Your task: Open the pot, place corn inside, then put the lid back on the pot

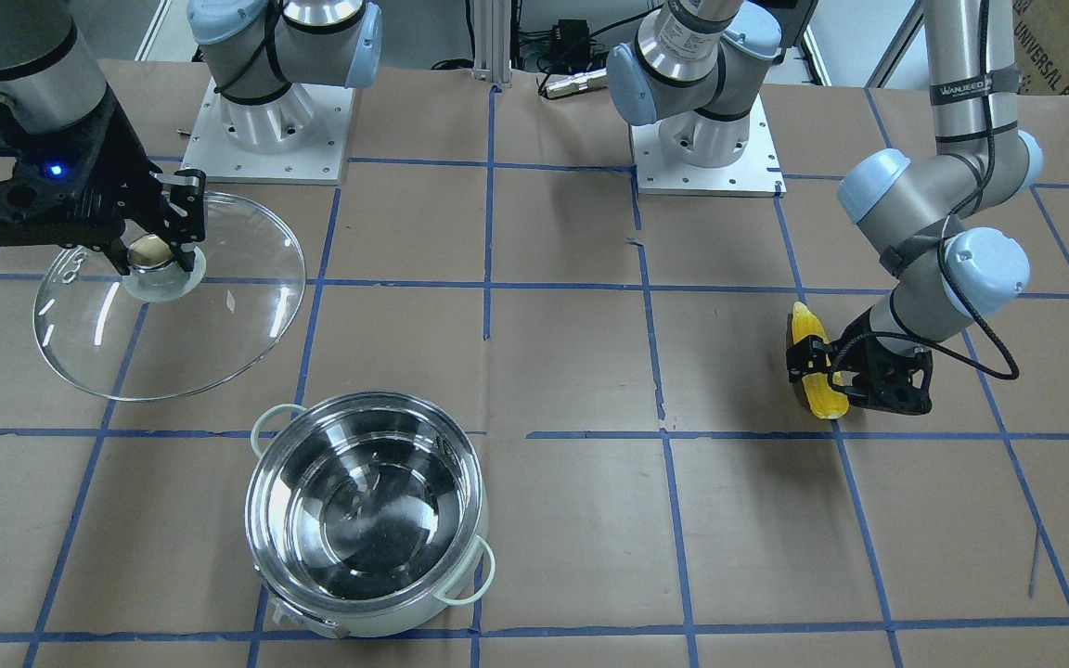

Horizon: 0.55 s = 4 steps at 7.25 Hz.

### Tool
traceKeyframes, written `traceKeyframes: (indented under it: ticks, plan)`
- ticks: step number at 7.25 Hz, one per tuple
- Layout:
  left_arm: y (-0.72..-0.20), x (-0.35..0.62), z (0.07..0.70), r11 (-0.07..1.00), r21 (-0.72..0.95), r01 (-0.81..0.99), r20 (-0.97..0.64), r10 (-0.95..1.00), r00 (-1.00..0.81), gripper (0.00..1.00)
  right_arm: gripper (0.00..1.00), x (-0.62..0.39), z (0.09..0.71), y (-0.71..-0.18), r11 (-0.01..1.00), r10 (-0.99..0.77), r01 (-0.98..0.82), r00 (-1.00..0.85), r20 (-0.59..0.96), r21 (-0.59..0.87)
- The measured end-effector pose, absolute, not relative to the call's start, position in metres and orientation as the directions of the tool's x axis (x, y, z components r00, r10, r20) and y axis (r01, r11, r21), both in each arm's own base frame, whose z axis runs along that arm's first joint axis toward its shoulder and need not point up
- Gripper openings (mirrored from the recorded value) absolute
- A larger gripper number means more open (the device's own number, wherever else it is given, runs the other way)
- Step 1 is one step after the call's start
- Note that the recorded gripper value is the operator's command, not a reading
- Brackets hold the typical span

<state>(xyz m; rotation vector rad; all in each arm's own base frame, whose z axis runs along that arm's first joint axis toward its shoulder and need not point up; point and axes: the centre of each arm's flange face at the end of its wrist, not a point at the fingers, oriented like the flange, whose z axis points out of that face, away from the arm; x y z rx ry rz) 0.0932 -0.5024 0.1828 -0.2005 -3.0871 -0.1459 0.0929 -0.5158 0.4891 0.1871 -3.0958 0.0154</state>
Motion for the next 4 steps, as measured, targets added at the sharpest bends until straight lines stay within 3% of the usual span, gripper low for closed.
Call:
traceKeyframes:
  ticks: [2,4]
  plan:
    - [-0.497,0.09,0.175,0.986,0.108,0.128,0.054,0.122,-0.991,0.29,0.36,0.093,0.487,-0.516,0.993,-0.119,-0.119,-0.992,0.039,0.003]
    - [-0.496,0.087,0.186,0.988,0.094,0.123,0.038,0.12,-0.992,0.26,0.36,0.093,0.486,-0.516,0.993,-0.12,-0.12,-0.992,0.039,0.004]
